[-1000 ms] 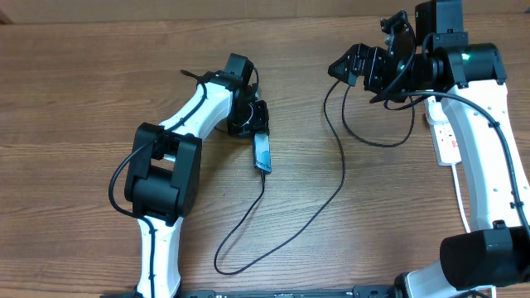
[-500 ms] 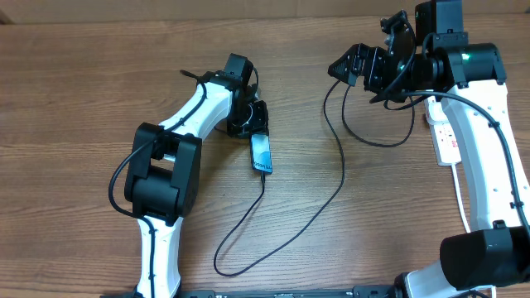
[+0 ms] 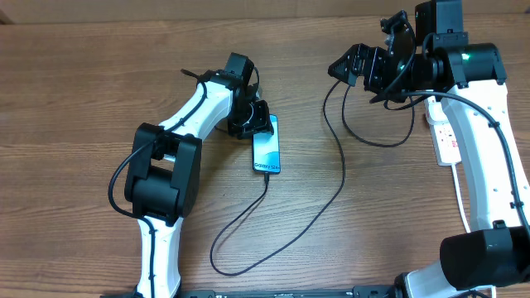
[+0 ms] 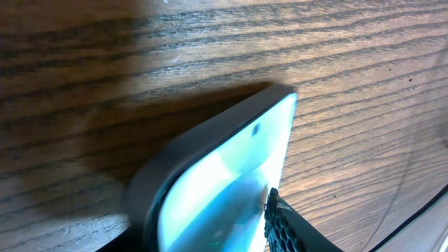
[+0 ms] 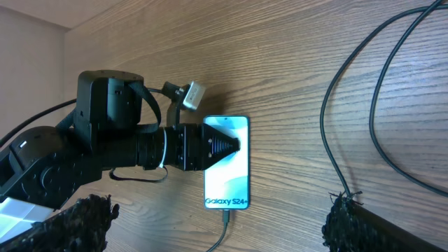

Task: Plug charger to phone and switch on socket
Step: 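Open the left gripper and lift it away from the phone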

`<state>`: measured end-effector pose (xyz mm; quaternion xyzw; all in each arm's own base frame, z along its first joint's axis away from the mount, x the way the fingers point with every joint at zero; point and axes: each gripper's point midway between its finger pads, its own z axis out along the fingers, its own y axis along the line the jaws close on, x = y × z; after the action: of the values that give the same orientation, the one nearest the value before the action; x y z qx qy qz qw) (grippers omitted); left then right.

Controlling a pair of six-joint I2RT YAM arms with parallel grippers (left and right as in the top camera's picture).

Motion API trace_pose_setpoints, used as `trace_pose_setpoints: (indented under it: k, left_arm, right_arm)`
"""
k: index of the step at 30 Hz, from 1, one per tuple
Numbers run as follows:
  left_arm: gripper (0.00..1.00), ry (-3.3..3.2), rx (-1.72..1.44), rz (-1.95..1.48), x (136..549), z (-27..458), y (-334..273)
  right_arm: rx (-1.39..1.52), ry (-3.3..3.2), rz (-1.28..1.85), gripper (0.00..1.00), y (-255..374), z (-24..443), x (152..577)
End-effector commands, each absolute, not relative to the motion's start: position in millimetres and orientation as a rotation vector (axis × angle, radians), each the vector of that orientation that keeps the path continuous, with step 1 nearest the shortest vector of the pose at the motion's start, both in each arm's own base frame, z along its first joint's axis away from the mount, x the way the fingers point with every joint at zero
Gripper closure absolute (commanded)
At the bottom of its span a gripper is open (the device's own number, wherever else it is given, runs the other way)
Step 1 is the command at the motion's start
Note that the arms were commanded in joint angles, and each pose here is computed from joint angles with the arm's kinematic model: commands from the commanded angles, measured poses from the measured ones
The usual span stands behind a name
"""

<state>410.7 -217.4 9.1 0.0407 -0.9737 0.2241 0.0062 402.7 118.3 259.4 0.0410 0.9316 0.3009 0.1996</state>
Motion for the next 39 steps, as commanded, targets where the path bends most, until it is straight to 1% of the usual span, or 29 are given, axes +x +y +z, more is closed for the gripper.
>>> trace_pose_setpoints:
  k: [1,5,8,16,20,21,24,28,32,36,39]
  left_arm:
    - [0.55,-3.042,0.128,0.612,405,-7,-209]
    - [0.53,-3.042,0.128,0.612,405,-7,-209]
    - [0.48,-3.042,0.128,0.611,405,-7,-209]
    - [0.25,-3.065,0.142,0.504,404,-11,-196]
    - [0.07,-3.083,0.152,0.406,403,-12,-184]
    - [0.04,-3.089,0.131,0.395,403,-11,-183]
    - [0.00,-3.110,0.069,0.368,404,0,-180]
    - [0.01,-3.200,0.042,0.261,412,36,-166]
    - [0.00,-3.319,-0.015,0.177,414,91,-152]
    - [0.01,-3.426,-0.131,0.174,402,154,-142]
    - [0.00,-3.510,-0.249,0.207,382,206,-135]
  right_arm:
    - [0.093,2.577,0.836,0.00,119,270,401]
    - [0.093,2.577,0.836,0.00,119,270,401]
    - [0.092,2.577,0.836,0.00,119,270,401]
    - [0.093,2.578,0.836,0.00,119,270,401]
    - [0.094,2.580,0.836,0.00,119,270,401]
    - [0.094,2.580,0.835,0.00,119,270,401]
    - [0.094,2.580,0.835,0.00,119,270,401]
    - [0.094,2.580,0.835,0.00,119,270,401]
    - [0.097,2.585,0.830,0.00,118,268,400]
    - [0.108,2.592,0.799,0.00,115,266,401]
    - [0.110,2.592,0.791,0.00,114,266,401]
